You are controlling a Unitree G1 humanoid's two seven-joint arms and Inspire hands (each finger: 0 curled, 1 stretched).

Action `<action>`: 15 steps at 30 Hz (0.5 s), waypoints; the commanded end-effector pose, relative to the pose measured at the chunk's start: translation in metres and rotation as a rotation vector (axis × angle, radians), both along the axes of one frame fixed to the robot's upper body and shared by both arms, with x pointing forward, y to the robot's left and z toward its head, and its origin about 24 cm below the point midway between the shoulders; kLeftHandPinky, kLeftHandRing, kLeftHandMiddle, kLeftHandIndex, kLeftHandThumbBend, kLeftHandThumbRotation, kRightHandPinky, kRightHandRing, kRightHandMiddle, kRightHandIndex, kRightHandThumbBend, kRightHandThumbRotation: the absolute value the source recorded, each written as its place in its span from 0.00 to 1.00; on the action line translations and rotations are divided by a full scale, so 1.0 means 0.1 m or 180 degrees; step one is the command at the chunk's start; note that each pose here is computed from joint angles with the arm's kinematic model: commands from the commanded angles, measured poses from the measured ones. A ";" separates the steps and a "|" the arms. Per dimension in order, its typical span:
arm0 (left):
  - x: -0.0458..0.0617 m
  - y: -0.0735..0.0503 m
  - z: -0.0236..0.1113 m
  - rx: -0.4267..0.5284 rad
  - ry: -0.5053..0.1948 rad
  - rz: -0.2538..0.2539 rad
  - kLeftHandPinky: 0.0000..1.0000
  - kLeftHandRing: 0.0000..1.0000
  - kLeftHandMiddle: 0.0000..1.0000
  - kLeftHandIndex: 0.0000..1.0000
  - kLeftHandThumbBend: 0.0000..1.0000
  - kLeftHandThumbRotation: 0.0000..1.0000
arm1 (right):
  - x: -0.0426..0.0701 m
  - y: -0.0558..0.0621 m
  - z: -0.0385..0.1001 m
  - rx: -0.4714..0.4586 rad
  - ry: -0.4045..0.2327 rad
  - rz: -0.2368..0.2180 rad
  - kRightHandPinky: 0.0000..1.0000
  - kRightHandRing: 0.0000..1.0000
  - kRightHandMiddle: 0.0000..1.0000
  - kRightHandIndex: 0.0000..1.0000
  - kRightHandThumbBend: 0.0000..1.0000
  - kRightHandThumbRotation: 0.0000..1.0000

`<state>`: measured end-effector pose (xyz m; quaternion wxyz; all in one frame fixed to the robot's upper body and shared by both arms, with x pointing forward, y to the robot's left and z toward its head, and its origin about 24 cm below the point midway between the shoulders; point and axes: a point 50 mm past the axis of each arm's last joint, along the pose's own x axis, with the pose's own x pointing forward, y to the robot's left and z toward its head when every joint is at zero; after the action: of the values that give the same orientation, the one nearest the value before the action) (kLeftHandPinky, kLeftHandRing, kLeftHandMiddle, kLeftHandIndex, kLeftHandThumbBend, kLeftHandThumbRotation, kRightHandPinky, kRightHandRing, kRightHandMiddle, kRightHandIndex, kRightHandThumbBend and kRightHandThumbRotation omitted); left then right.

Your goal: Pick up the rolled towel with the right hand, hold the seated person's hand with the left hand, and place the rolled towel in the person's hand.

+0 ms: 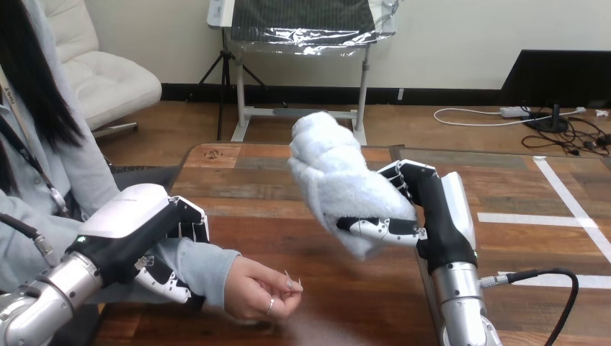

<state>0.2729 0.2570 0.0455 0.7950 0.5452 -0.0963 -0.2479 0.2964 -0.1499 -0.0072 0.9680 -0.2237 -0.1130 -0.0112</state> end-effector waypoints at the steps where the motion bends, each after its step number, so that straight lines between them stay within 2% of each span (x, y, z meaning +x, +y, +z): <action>1: 0.16 -0.35 0.60 -0.0454 -0.0864 -0.0476 0.24 0.30 0.35 0.35 0.97 0.00 | 0.22 0.06 0.33 0.0047 -0.0467 -0.0009 0.26 0.29 0.40 0.44 0.81 0.00; 15: 0.13 -0.38 0.64 -0.0489 -0.0902 -0.0528 0.24 0.29 0.34 0.35 0.98 0.00 | 0.20 0.06 0.30 -0.0049 -0.0435 -0.0010 0.27 0.31 0.41 0.44 0.82 0.00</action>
<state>0.2667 0.2543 0.0496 0.7910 0.5450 -0.1057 -0.2571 0.2962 -0.1495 -0.0088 0.9659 -0.2348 -0.1086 -0.0087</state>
